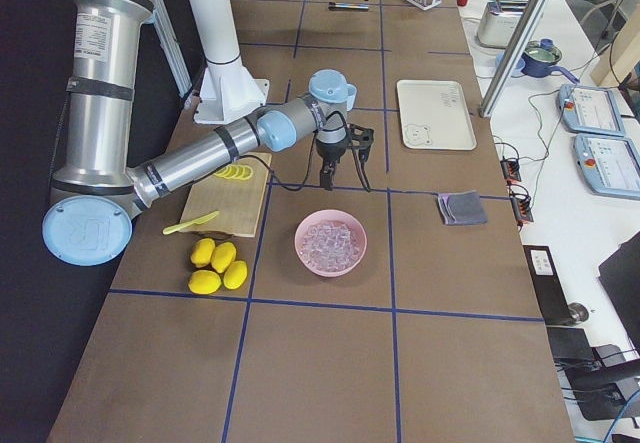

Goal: Mash ice and strawberries in cup
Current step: 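Withdraw the open left gripper from the cup toward the table edge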

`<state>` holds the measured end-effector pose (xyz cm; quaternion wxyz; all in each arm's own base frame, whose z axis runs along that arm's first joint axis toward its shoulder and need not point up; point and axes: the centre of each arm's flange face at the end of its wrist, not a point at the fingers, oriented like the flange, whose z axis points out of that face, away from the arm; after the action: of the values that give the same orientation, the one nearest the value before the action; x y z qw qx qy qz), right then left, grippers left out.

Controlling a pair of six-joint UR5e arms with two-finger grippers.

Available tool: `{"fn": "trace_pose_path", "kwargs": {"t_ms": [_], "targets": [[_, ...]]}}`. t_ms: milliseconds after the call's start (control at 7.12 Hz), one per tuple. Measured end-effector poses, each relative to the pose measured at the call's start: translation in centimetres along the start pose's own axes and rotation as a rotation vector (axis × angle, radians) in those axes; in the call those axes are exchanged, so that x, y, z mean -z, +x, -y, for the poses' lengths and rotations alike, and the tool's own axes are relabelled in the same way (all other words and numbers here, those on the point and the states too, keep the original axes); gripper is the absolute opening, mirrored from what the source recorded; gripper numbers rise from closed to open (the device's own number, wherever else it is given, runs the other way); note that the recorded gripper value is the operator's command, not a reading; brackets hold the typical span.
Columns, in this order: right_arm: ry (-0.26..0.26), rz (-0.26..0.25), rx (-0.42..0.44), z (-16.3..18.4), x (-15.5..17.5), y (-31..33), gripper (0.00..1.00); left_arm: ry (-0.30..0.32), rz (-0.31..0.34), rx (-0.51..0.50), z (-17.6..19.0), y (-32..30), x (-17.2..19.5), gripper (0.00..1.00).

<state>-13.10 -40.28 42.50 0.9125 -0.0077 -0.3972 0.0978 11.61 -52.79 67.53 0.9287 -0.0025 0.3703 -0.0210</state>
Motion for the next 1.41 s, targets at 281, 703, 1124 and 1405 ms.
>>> {"fn": "trace_pose_path", "kwargs": {"t_ms": [281,703,1124,1405], "targets": [[0.001,0.001,0.001,0.0,0.1,-0.1,0.99,0.01,0.055,0.009,-0.8,1.7,-3.0,1.0],[0.004,0.004,0.001,-0.1,0.3,-0.1,0.99,0.042,0.047,-0.02,-2.9,0.2,-4.6,1.0],[0.006,0.006,0.0,-0.1,0.4,-0.2,0.99,0.038,0.002,-0.033,-4.0,-0.8,-5.4,0.55],[0.01,0.01,0.001,-0.2,0.7,-0.4,0.99,0.037,-0.004,-0.023,-4.0,-0.8,-5.4,0.0]]}}
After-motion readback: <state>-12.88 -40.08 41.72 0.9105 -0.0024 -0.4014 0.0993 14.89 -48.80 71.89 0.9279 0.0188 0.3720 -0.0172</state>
